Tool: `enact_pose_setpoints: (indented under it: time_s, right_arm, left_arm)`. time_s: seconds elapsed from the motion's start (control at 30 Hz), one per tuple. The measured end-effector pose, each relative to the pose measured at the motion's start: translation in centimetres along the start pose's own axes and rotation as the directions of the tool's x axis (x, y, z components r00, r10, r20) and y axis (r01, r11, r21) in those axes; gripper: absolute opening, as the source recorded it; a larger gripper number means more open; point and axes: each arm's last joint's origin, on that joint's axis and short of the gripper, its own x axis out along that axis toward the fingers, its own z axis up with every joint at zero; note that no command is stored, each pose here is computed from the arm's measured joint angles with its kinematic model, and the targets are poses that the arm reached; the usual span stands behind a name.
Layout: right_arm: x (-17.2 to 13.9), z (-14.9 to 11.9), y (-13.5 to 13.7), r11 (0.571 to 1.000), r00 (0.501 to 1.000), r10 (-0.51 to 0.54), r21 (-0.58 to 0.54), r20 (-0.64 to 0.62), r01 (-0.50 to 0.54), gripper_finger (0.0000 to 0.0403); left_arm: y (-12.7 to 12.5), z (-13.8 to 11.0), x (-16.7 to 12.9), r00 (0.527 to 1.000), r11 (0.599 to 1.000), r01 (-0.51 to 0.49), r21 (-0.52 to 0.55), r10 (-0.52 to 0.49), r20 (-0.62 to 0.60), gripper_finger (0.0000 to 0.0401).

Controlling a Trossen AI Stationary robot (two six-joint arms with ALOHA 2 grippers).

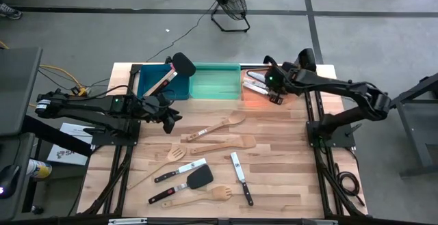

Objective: Pick & Place Kitchen Items
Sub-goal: Put the knife into the orange bin

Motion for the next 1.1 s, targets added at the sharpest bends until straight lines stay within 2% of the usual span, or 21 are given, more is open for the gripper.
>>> enact_pose_setpoints:
  time_s: [0.2,0.57,0.83,1.1]
  right_arm:
    - [1.6,-0.5,-1.1,0.998,0.997,0.058,0.011,0.043,-0.058,0.0065]
    - [4.4,-2.1,-1.0,0.991,0.99,0.134,-0.011,0.042,-0.133,0.0065]
    - [6.8,-1.5,-0.4,0.981,0.98,0.193,-0.006,0.045,-0.193,0.0065]
    - [8.8,-1.4,0.4,0.976,0.976,0.218,-0.015,-0.005,-0.218,0.0065]
  left_arm:
    - [0.0,0.0,0.0,1.0,1.0,-0.013,-0.002,0.013,0.01,0.0145]
    - [0.1,0.0,0.0,1.0,1.0,-0.018,-0.014,0.018,0.014,0.0145]
    - [0.1,0.1,0.0,0.999,0.999,-0.031,-0.032,0.032,0.025,0.0145]
    - [0.1,0.1,0.0,0.999,0.999,-0.033,-0.032,0.034,0.027,0.0145]
